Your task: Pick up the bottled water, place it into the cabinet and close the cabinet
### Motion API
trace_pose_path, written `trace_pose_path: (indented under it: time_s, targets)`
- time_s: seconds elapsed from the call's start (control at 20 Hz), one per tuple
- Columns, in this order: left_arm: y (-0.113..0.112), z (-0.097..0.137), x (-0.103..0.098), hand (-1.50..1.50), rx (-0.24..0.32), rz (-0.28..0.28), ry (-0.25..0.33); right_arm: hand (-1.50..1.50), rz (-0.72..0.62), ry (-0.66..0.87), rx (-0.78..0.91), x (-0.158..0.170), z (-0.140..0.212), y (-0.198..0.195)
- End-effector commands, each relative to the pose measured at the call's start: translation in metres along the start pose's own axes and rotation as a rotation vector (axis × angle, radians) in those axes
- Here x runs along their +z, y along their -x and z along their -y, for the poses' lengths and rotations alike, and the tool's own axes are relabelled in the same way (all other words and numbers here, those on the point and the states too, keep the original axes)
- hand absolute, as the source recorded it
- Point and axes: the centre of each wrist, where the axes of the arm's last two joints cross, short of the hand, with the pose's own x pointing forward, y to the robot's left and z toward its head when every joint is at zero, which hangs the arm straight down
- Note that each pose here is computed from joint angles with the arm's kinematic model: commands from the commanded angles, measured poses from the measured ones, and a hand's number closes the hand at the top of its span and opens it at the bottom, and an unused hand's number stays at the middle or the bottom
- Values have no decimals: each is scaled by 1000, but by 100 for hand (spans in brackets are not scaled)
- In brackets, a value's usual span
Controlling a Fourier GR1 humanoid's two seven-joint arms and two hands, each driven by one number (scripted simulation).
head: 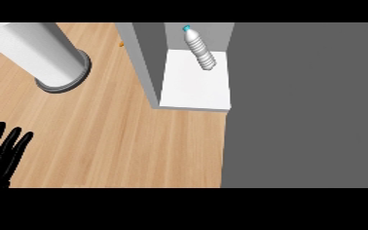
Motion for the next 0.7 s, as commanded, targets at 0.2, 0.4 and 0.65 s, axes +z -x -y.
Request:
trace_pose_path:
  time_s: [0.2,0.4,0.65]
  targets:
    - [-11,-17,10,-150,-13,-28,5,150,-51,-62,184,-40,-29,-35]
    - [-19,-26,8,-150,-24,-18,10,150,-49,-64,143,-54,-26,-30]
    - [-22,-34,14,-150,-7,-23,14,150,-25,-80,132,-80,-22,-30]
